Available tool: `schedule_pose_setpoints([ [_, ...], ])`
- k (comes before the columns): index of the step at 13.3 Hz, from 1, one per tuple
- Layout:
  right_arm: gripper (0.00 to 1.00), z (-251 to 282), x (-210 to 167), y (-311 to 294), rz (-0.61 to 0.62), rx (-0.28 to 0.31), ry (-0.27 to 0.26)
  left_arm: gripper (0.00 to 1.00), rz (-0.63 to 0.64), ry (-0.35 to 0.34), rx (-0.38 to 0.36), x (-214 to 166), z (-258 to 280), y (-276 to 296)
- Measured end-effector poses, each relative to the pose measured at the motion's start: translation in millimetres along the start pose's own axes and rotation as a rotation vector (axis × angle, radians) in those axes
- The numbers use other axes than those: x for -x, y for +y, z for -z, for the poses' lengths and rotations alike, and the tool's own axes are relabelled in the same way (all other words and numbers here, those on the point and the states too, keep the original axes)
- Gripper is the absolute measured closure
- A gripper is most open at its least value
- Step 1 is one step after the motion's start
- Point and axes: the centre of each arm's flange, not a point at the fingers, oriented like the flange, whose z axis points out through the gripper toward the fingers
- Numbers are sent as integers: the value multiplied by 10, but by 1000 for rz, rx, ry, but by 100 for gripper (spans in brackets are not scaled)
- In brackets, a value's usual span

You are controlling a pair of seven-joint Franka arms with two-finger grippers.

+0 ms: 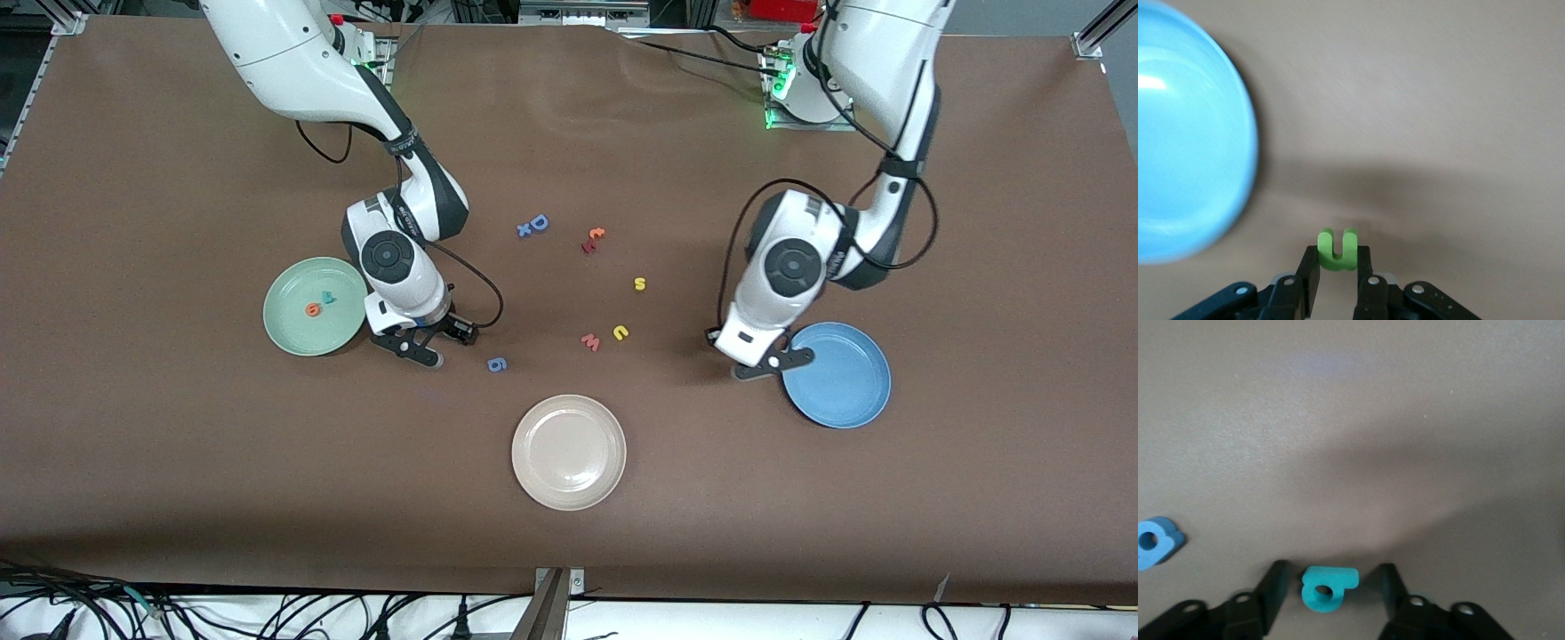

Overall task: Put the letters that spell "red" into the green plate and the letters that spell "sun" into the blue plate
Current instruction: 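Grasp the teal b while the left gripper places the green u, then place the b on the green plate while the left gripper reaches the s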

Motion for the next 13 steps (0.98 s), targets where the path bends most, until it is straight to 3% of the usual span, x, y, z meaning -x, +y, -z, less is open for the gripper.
schedule_pose_setpoints([
  [6,49,9,-5,-3,-2,0,0,73,-295,7,-29,-443,4,-1012],
  [7,61,23,-6,-11,-1,-2,1,73,-328,4,-29,-480,-4,-1127],
  [8,65,38,2,-24,0,-5,2,68,-351,2,-29,-509,-12,-1226],
  [13,65,30,7,-26,1,-4,1,17,-354,-4,-19,-487,-41,-1186],
])
